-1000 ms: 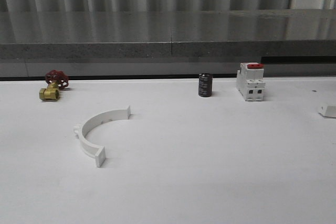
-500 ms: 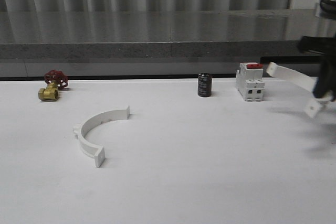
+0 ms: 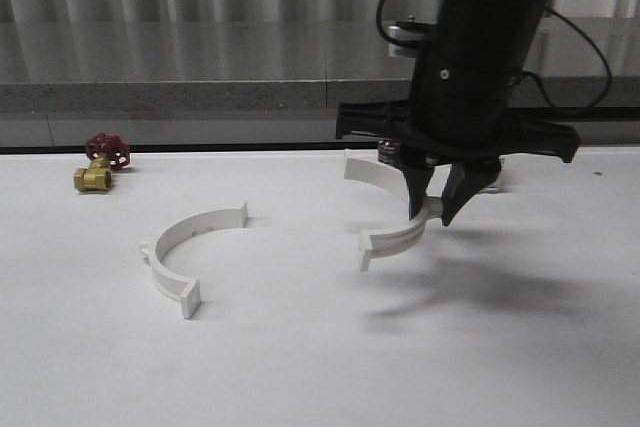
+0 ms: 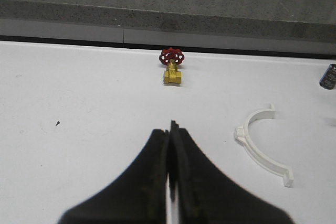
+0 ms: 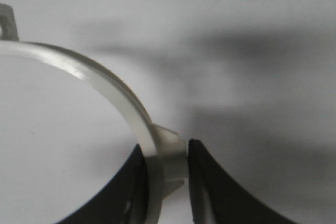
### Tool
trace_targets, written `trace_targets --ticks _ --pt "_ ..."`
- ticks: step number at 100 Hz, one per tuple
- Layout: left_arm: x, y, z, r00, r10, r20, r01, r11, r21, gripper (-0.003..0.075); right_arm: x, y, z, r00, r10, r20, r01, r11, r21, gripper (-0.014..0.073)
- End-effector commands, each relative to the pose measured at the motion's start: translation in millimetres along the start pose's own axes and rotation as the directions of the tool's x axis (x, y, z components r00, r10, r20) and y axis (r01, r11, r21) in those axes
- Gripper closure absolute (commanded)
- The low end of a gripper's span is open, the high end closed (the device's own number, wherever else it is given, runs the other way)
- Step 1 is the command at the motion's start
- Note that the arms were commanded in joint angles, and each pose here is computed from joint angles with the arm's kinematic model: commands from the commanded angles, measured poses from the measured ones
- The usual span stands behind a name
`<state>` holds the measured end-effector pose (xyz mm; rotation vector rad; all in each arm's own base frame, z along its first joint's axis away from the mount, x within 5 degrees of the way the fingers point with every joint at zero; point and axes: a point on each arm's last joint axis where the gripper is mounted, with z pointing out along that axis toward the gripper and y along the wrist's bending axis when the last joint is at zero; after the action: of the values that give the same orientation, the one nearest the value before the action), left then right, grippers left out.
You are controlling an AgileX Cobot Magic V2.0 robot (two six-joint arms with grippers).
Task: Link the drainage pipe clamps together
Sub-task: 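Carry the clamp half toward the placed half, aligning their ends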
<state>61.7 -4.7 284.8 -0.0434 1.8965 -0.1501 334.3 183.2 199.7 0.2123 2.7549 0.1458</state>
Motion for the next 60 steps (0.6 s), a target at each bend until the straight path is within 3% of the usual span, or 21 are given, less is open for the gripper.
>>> trace_targets --ticks 1,27,60 --pt "-14 -2 -3 0.996 -0.004 0.092 0.002 1.0 0.015 0.0741 -11 16 -22 0.994 -0.01 0.11 0.004 0.998 0.056 0.065" --pt "-14 -2 -3 0.996 -0.004 0.092 0.002 1.0 0.015 0.0741 -11 52 -26 0.99 -0.051 0.131 0.048 0.999 0.025 0.065" --pt "-14 -2 -3 0.996 -0.004 0.092 0.002 1.0 0.015 0.0741 -11 52 -27 0.99 -0.054 0.128 0.05 0.998 0.031 0.065"
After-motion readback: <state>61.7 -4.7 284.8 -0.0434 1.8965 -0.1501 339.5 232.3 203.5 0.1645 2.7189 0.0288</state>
